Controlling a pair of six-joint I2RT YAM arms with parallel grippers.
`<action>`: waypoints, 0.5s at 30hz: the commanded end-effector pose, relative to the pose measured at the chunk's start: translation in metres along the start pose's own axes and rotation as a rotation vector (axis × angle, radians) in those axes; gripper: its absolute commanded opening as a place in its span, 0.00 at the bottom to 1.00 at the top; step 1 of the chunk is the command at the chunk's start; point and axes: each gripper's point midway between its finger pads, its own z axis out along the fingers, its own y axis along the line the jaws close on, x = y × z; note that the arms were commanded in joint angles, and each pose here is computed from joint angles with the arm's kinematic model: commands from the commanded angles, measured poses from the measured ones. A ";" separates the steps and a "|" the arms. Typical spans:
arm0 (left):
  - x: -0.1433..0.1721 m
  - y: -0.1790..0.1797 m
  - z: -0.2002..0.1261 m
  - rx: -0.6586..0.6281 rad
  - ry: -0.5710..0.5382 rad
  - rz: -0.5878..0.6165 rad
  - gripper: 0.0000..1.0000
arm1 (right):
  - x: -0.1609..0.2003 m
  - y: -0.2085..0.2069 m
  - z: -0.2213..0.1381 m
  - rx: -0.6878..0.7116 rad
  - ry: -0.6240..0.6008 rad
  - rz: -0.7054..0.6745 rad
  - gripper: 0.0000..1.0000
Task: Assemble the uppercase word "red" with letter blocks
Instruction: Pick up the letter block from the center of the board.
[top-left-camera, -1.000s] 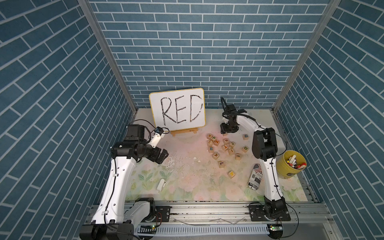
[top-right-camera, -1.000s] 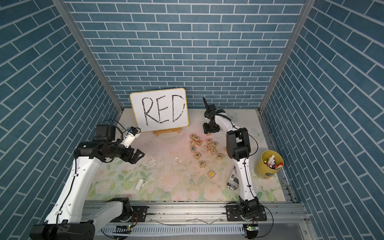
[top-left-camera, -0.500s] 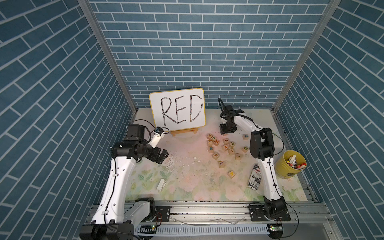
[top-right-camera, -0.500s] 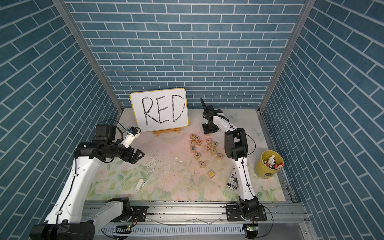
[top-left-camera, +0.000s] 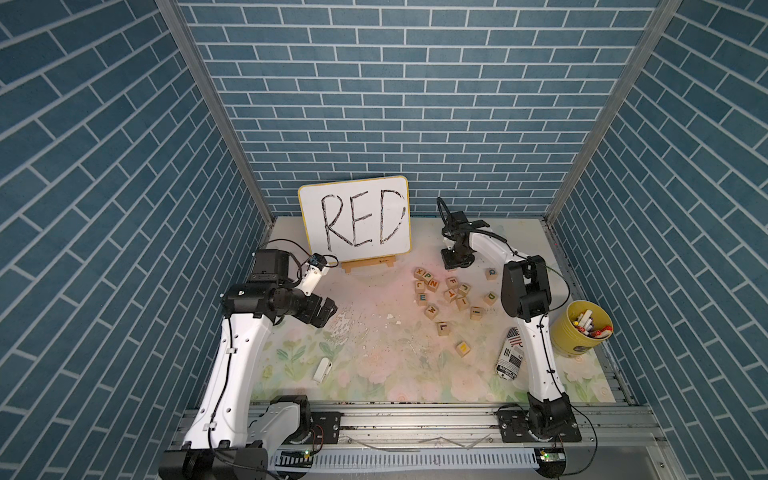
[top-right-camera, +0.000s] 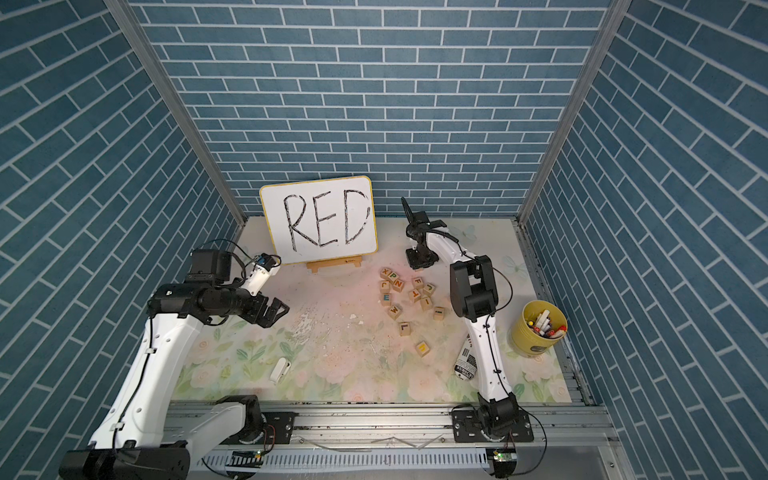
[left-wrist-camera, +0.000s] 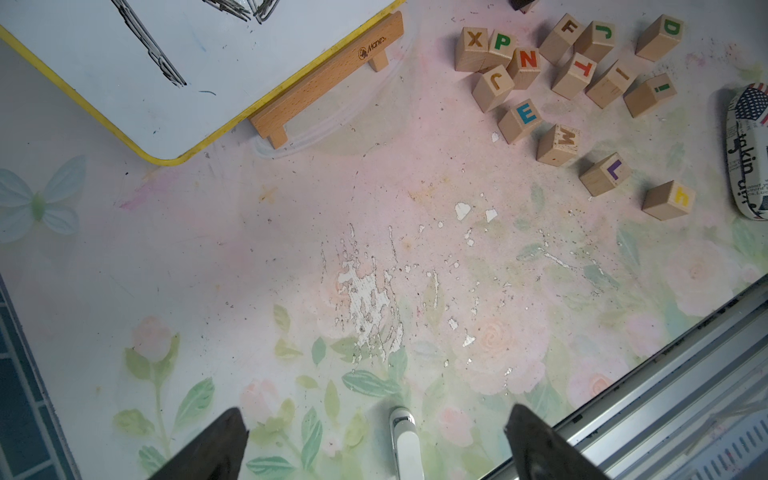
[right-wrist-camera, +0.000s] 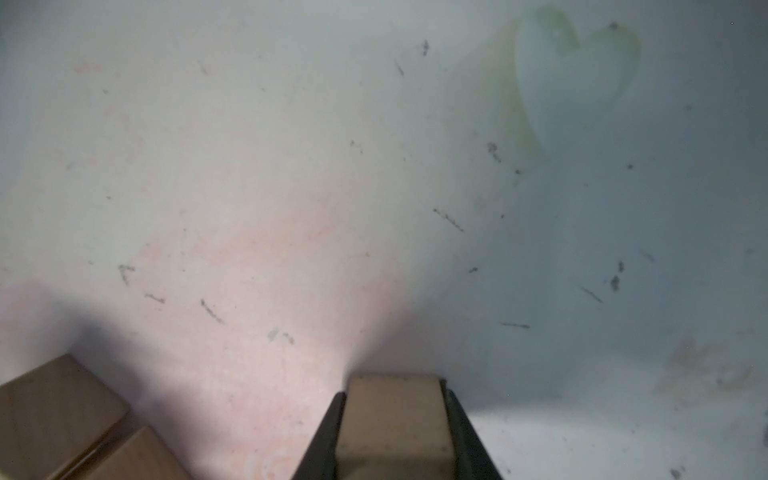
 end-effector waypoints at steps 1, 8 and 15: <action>-0.003 -0.005 -0.006 0.011 -0.019 -0.001 0.99 | 0.014 0.004 -0.012 -0.010 0.041 -0.031 0.28; -0.005 -0.007 -0.012 0.007 -0.030 -0.009 1.00 | 0.011 0.009 -0.054 0.000 -0.032 -0.042 0.27; -0.010 -0.007 -0.016 0.007 -0.042 -0.039 0.99 | 0.021 0.052 -0.115 -0.002 -0.095 -0.154 0.28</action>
